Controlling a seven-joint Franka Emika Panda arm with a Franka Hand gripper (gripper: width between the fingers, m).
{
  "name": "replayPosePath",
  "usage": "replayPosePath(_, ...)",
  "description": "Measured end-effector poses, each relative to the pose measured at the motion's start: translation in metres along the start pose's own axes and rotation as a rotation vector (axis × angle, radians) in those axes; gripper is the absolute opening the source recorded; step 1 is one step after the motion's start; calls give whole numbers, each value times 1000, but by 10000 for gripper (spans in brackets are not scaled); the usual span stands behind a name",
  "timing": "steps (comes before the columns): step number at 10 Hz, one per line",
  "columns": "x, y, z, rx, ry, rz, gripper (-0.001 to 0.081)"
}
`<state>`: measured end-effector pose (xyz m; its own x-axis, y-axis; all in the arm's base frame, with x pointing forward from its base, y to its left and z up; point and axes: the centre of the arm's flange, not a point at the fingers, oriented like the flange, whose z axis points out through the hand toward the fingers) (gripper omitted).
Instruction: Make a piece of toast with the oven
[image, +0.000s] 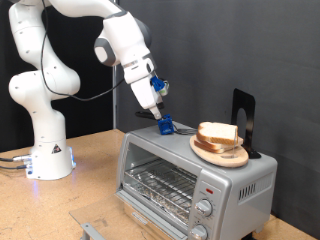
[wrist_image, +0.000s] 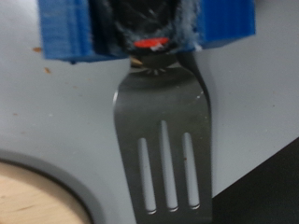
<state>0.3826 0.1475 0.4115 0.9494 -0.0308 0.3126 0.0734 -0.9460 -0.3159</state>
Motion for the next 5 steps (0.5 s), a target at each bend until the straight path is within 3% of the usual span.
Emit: replayPosePath(5, -3, 3, 23, -17, -7, 6, 809)
